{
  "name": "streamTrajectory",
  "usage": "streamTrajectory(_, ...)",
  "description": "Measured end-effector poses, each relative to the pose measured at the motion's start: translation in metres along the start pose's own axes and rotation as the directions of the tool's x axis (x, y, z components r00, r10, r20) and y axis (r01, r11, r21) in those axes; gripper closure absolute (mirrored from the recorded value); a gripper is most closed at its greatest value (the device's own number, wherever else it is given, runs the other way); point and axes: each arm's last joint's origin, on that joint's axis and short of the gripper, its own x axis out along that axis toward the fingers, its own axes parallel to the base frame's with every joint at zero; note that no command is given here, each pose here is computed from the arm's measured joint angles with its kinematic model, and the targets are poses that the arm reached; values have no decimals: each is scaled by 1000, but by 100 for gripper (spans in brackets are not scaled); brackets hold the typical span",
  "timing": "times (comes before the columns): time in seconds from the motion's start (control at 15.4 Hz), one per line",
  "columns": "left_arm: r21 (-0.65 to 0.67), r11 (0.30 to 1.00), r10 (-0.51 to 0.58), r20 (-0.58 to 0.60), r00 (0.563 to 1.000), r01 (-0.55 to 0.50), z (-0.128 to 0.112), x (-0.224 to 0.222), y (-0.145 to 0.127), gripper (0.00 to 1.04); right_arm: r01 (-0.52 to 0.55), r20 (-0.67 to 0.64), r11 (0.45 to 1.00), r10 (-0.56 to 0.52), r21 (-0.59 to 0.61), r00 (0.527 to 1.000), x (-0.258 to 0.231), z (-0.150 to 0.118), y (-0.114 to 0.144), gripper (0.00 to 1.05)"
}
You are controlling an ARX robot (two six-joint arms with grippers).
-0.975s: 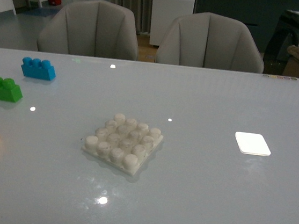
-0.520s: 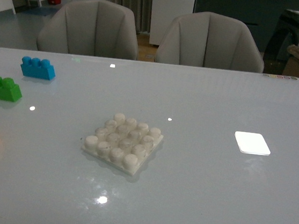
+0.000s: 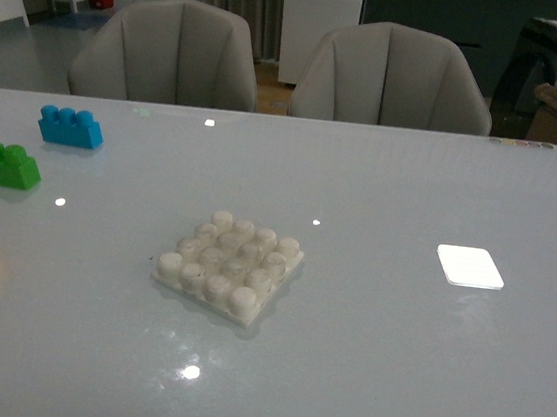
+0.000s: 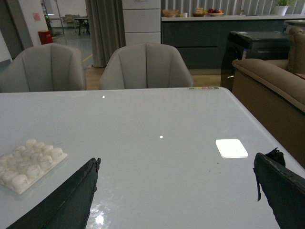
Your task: Insert yellow block into base center
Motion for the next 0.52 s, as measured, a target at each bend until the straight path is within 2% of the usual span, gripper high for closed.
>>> streamTrajectory(0.2,-28,1000,-6,47,999,8,13,1,14,7,0,0,1000,0,0,1000,0,0,0,6)
streamTrajectory(0.52,4,999,-49,12,999,49,-3,17,9,7,0,0,1000,0,0,1000,0,0,0,6)
